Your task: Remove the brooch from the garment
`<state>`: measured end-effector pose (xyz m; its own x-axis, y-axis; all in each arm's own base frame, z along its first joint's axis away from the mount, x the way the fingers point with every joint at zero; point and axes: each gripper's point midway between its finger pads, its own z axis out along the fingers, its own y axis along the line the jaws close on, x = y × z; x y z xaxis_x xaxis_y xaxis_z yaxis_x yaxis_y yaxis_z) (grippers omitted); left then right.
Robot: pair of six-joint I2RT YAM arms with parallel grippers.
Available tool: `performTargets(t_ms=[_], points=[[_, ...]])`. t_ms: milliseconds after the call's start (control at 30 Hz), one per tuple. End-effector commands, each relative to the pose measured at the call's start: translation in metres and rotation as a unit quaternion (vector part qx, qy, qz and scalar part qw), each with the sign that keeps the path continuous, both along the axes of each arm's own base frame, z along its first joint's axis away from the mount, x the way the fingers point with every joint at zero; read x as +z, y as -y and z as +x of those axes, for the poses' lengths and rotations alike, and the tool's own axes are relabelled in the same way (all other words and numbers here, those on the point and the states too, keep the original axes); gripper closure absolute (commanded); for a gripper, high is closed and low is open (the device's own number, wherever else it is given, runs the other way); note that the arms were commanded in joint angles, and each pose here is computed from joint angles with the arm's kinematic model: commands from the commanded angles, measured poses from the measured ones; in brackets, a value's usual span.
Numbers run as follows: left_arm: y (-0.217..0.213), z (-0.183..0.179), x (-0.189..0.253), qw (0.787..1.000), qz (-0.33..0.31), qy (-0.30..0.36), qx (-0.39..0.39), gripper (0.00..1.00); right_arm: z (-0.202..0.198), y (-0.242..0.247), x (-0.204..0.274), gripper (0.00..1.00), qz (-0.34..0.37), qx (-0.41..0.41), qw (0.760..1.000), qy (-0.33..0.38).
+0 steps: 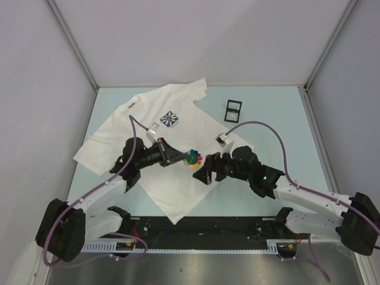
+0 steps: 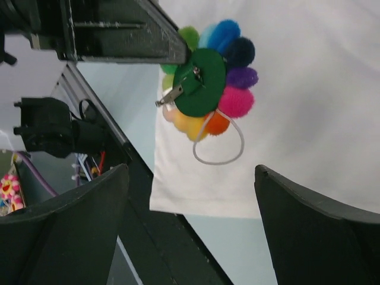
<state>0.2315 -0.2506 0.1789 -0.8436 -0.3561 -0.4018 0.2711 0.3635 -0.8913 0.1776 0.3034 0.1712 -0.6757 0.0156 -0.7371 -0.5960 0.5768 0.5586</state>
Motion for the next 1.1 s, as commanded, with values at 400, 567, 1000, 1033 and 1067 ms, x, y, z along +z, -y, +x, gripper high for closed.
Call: performTargets(t_ms=[400,567,1000,1033,1067], points=[[-0.018,-0.007,0.034,0.990,-0.084,0.086,0.075,1.00,0.039,-0.030,0.054,0.39,0.198,-0.063,0.978,0.011],[-0.018,-0.009,0.033,0.990,-0.085,0.086,0.073,1.00,0.037,-0.033,0.050,0.43,0.214,-0.058,0.975,-0.002],[-0.019,-0.013,0.031,0.990,-0.094,0.080,0.071,1.00,0.036,-0.044,0.043,0.57,0.227,-0.049,0.972,-0.025],[-0.019,-0.013,0.032,0.990,-0.094,0.080,0.071,1.00,0.036,-0.045,0.041,0.55,0.228,-0.047,0.972,-0.027],[-0.018,-0.014,0.032,0.990,-0.094,0.081,0.071,1.00,0.036,-0.046,0.041,0.55,0.230,-0.045,0.972,-0.027]])
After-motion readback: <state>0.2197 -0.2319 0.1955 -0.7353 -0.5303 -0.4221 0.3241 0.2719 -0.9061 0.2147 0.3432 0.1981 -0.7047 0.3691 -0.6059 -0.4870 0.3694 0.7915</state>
